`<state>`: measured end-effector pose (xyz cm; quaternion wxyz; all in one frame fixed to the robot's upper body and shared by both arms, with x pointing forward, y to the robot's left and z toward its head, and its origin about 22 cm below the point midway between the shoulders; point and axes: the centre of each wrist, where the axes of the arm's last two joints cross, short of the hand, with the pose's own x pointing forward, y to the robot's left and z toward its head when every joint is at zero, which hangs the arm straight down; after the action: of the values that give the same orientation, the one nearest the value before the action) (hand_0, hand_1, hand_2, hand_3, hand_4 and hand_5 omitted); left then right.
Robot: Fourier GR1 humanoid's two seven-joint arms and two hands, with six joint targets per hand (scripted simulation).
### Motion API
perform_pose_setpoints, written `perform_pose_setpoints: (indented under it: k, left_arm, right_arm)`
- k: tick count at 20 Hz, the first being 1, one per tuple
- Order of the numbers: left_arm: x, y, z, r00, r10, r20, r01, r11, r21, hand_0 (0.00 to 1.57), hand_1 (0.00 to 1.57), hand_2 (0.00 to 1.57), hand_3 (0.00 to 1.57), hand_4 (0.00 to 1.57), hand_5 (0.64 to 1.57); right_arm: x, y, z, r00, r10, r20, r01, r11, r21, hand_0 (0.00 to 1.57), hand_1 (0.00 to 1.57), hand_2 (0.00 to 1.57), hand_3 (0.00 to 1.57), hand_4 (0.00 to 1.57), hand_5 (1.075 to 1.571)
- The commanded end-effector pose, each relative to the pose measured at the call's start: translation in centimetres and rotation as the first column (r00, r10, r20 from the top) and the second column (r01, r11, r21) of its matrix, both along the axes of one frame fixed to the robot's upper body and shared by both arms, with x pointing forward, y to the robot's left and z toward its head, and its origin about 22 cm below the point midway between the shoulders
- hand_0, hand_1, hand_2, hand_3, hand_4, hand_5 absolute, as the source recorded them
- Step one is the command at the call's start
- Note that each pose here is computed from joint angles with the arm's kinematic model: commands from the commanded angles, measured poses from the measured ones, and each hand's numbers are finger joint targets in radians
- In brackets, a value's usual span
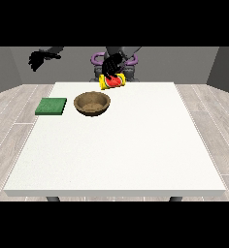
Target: Pick the cup and pour the ball into the bowl, then pick the bowl and place it on the pad
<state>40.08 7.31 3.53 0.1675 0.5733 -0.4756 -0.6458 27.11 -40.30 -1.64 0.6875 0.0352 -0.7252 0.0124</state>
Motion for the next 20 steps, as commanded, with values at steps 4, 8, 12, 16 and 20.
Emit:
perform_pose_setpoints:
  k: [4, 8, 12, 16, 20]
  left_arm:
    - [-0.4, -3.5, 1.4, 0.996, -0.080, 0.048, 0.059, 0.938, 0.341, 1.46, 1.46, 1.57, 1.57, 1.51, 1.178]
    - [-0.4, -1.5, 0.1, 0.992, -0.093, 0.083, 0.057, 0.930, 0.363, 1.45, 1.45, 1.57, 1.57, 1.53, 1.129]
    - [-0.4, -1.0, 0.9, 0.997, -0.081, 0.008, 0.078, 0.974, 0.214, 1.45, 1.45, 1.57, 1.57, 1.54, 1.136]
    - [0.2, 0.4, 2.6, 0.987, 0.142, -0.073, -0.160, 0.853, -0.497, 1.30, 1.30, 1.57, 1.57, 1.57, 1.190]
    - [-0.6, 1.6, 2.1, 0.980, 0.132, -0.151, -0.199, 0.543, -0.816, 1.02, 1.02, 1.26, 0.94, 1.39, 1.300]
  right_arm:
    - [-0.8, -0.7, -1.0, 1.000, -0.021, -0.004, 0.021, 1.000, -0.001, 0.00, 0.00, 0.00, 0.00, 0.00, 1.571]
    - [0.4, 0.6, -0.1, 1.000, 0.000, 0.013, 0.000, 1.000, -0.002, 0.00, 0.00, 0.00, 0.00, 0.00, 1.570]
    - [-1.1, -1.2, -0.9, 0.995, -0.050, -0.089, 0.050, 0.999, -0.003, 0.00, 0.00, 0.00, 0.00, 0.00, 1.569]
    - [-1.6, -1.5, -0.9, 0.995, -0.080, -0.058, 0.081, 0.997, 0.012, 0.00, 0.00, 0.00, 0.00, 0.00, 1.569]
    - [-1.5, -1.2, -1.2, 0.987, -0.144, -0.067, 0.146, 0.989, 0.026, 0.00, 0.00, 0.00, 0.00, 0.22, 1.565]
